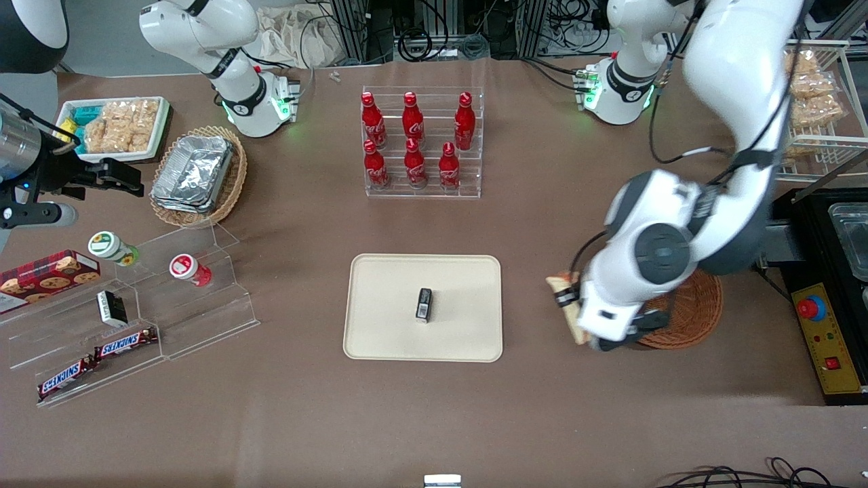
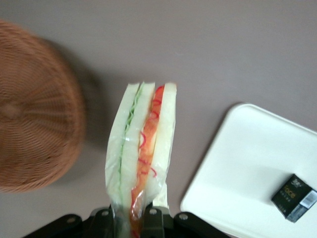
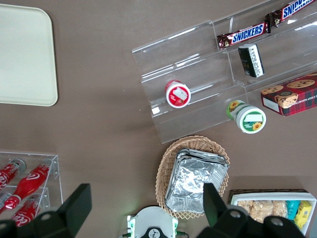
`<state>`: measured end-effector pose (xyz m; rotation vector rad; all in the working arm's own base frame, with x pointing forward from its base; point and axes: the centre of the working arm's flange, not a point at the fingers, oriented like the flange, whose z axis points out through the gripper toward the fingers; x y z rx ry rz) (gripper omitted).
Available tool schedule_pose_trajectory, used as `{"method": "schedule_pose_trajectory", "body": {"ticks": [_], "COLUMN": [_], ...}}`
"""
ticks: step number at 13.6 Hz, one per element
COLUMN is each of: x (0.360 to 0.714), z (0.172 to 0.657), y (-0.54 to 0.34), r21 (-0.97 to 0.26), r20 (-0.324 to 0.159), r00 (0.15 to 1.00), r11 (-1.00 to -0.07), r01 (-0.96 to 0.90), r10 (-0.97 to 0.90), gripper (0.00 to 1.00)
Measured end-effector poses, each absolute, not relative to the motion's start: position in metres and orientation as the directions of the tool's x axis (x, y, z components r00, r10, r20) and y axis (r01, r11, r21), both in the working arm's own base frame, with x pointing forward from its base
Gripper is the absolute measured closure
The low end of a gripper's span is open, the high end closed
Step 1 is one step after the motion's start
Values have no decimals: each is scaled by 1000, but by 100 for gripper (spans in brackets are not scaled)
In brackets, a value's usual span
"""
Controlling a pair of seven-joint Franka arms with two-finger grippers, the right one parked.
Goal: Place sandwich from basket to tray
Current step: 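Carry the sandwich over to the cream tray beside the black box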
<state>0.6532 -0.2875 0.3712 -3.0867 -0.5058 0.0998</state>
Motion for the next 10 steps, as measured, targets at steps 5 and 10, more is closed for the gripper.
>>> {"method": "schedule_pose_trajectory", "body": {"ticks": [5,10], "x": [625,593], "z": [268,245], "y": [-383,-430], "r21": [-11,-22], "r20": [-58,-83], "r00": [985,993], "r11": [-987,-997], "r01": [159,81], "r10": [160,82], "gripper": [84,84]}}
